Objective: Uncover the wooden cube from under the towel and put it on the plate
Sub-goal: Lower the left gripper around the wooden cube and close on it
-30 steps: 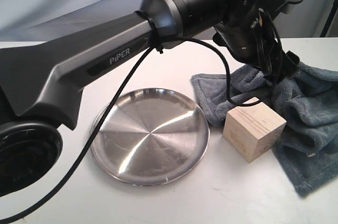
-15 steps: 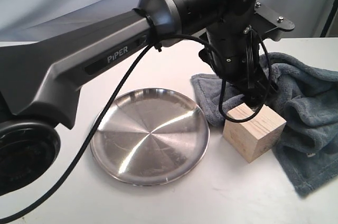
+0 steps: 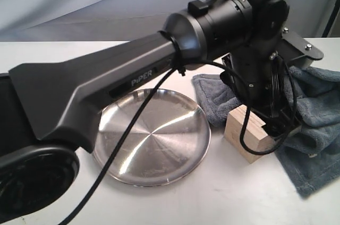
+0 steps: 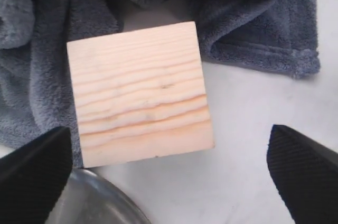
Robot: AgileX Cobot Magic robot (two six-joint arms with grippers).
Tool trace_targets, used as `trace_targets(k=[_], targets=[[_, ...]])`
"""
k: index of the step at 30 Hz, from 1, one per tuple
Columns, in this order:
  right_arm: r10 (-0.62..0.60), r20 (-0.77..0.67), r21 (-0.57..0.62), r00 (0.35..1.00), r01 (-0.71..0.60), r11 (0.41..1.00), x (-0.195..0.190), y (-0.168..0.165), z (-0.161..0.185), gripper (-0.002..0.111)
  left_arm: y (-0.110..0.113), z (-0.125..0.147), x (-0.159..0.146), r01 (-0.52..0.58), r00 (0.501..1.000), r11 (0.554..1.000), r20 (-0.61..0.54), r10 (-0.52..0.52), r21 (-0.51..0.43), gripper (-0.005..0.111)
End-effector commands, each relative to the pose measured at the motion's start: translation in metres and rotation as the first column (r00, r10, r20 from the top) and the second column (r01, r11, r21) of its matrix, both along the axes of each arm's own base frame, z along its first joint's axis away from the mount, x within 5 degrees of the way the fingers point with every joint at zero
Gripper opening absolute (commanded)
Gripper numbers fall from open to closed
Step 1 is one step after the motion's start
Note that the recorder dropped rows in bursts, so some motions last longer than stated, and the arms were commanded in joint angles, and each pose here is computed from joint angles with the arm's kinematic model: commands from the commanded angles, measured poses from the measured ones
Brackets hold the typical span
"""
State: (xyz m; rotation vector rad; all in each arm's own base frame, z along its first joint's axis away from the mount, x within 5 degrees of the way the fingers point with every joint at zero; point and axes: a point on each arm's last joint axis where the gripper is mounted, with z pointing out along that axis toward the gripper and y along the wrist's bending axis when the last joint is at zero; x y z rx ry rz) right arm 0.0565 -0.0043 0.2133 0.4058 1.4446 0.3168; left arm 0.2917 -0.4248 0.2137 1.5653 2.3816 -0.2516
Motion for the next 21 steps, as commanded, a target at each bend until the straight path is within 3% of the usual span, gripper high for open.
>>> trace_targets(k=[1,3,14,21], targets=[[0.005,-0.006,0.009,1.0,-0.005,1.0,0.0,0.0,-0.002,0.003,-0.002,-0.011,0.001,-0.053,0.999,0.998,-0.008,0.053,0.022,0.1],[0.005,-0.006,0.009,1.0,-0.005,1.0,0.0,0.0,-0.002,0.003,-0.003,-0.015,0.001,-0.053,0.998,0.998,-0.013,0.053,0.029,0.105],[0.005,-0.006,0.009,1.0,-0.005,1.0,0.0,0.0,-0.002,0.003,-0.014,-0.029,0.01,-0.111,0.993,0.992,0.033,0.113,-0.062,0.105],[0.005,-0.006,0.009,1.0,-0.005,1.0,0.0,0.0,-0.002,0.003,-0.011,-0.029,0.014,-0.145,0.986,0.988,0.071,0.148,-0.046,0.105]])
